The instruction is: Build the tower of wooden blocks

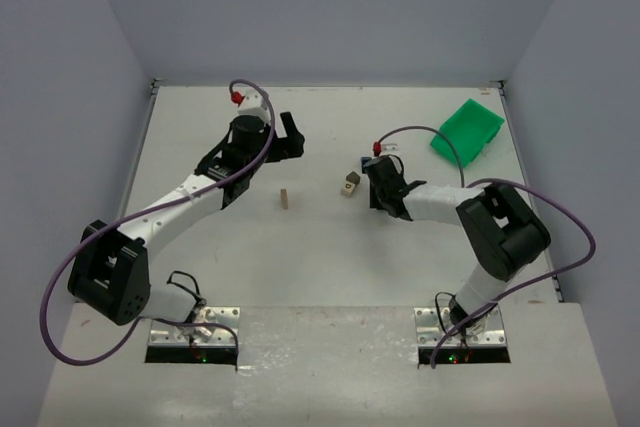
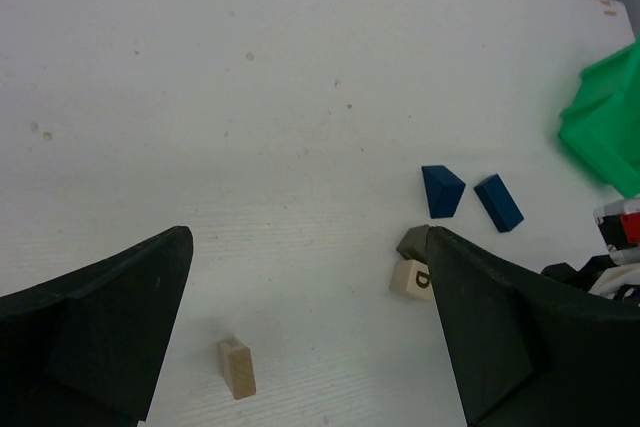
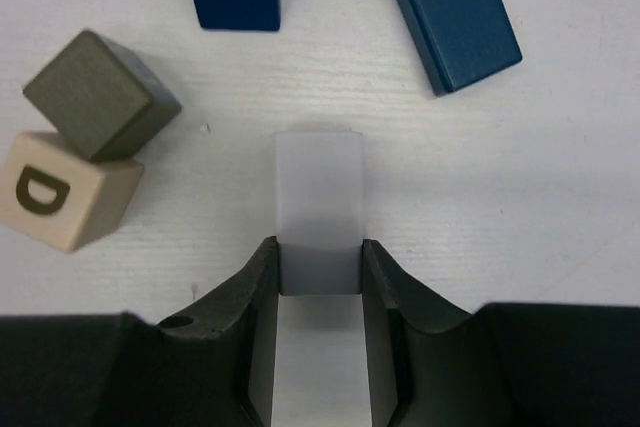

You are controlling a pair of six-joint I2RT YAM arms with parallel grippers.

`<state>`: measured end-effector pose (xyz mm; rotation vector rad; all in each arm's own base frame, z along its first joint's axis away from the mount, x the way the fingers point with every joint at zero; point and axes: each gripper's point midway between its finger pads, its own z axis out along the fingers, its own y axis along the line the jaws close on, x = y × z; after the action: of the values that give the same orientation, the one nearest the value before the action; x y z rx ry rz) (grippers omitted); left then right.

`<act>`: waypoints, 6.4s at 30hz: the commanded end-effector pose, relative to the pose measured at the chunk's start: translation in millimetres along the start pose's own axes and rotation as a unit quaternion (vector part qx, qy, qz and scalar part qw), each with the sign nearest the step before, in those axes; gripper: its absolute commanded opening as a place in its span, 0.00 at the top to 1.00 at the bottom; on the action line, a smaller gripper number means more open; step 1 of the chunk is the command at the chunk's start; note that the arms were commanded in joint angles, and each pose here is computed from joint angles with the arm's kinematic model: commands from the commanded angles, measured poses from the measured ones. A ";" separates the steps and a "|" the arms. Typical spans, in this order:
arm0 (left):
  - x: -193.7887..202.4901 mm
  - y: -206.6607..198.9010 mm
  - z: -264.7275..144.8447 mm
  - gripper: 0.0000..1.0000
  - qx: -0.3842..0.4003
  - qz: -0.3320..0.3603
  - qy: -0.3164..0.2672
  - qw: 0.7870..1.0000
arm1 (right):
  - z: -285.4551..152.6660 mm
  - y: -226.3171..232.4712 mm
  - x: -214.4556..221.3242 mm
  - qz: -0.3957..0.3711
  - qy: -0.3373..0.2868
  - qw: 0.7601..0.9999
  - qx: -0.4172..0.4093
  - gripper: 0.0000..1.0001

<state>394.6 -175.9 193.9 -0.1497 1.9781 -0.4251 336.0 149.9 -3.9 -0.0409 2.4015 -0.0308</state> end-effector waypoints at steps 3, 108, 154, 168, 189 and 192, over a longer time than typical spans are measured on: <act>8.6 -71.9 -28.1 0.00 0.214 0.046 0.046 0.975 | -50.9 46.6 -51.5 -0.161 -0.167 0.953 -0.194 0.94; 136.2 -1.0 22.9 1.00 -0.184 0.084 0.187 0.961 | -100.0 26.1 -71.8 -0.154 -0.221 0.946 -0.182 0.01; 149.2 19.9 21.9 0.98 -0.214 0.093 0.204 0.951 | -90.1 22.0 -69.6 -0.174 -0.203 0.950 -0.163 0.01; 154.1 21.8 22.7 0.89 -0.216 0.096 0.210 0.949 | -90.8 21.4 -68.6 -0.176 -0.202 0.950 -0.162 0.01; 153.1 20.2 21.0 0.73 -0.211 0.098 0.212 0.949 | -92.8 20.4 -68.7 -0.179 -0.203 0.949 -0.162 0.01; 151.4 19.0 20.5 0.72 -0.208 0.097 0.212 0.950 | -93.1 21.0 -68.6 -0.179 -0.203 0.949 -0.164 0.01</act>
<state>343.9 -205.7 43.8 -0.1258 2.4777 0.1248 309.1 170.9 82.6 -0.6158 2.0112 0.1976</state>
